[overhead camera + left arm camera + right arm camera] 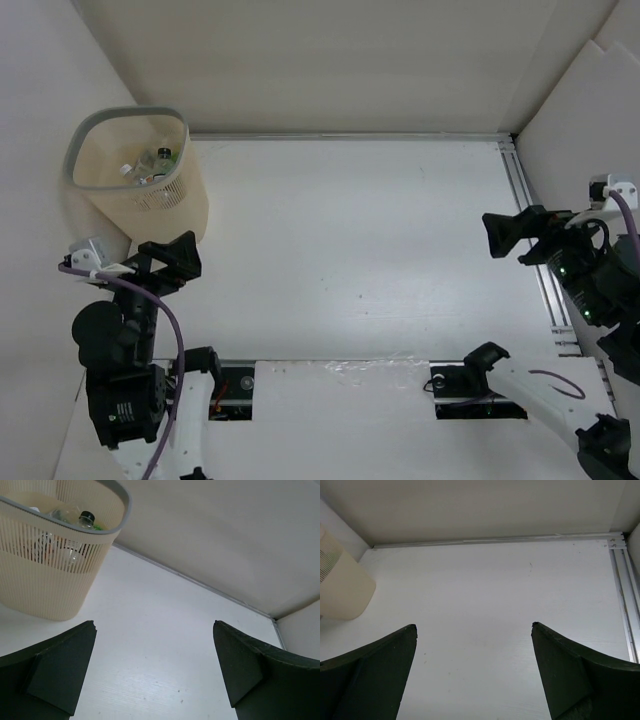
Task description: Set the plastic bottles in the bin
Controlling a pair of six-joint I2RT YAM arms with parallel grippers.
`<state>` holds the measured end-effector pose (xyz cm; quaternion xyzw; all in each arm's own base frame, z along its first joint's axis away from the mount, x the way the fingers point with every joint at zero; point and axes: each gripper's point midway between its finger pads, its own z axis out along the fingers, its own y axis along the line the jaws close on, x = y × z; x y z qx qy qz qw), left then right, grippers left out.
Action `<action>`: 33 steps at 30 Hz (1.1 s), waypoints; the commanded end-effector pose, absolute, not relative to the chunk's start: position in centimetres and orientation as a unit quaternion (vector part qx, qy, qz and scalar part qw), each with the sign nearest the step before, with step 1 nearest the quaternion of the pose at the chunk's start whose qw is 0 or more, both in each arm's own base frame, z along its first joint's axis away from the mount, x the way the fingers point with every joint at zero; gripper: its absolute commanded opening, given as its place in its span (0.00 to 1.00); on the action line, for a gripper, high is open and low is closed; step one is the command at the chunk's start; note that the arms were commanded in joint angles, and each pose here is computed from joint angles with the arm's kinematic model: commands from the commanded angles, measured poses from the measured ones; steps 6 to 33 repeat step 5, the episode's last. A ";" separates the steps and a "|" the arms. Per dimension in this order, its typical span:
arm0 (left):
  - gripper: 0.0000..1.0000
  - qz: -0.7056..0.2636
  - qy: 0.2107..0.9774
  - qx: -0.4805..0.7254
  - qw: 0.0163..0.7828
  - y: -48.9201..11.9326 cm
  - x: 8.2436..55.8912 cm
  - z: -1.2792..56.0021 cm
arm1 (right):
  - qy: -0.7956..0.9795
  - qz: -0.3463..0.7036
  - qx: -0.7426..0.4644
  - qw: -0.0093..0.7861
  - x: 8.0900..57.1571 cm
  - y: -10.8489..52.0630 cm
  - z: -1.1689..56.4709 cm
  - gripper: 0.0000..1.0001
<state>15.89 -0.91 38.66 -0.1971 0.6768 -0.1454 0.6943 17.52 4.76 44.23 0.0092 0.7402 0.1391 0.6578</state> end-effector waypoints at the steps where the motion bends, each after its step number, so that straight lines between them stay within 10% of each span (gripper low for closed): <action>1: 1.00 -0.156 0.688 -0.176 0.686 -1.7 15.7 37.9 | 0.739 0.125 0.011 0.662 16.3 3.5 44.4 1.00; 33: 1.00 -0.155 0.699 -0.173 0.676 -1.8 16.1 37.2 | 0.730 0.126 0.018 0.672 15.5 2.8 44.8 1.00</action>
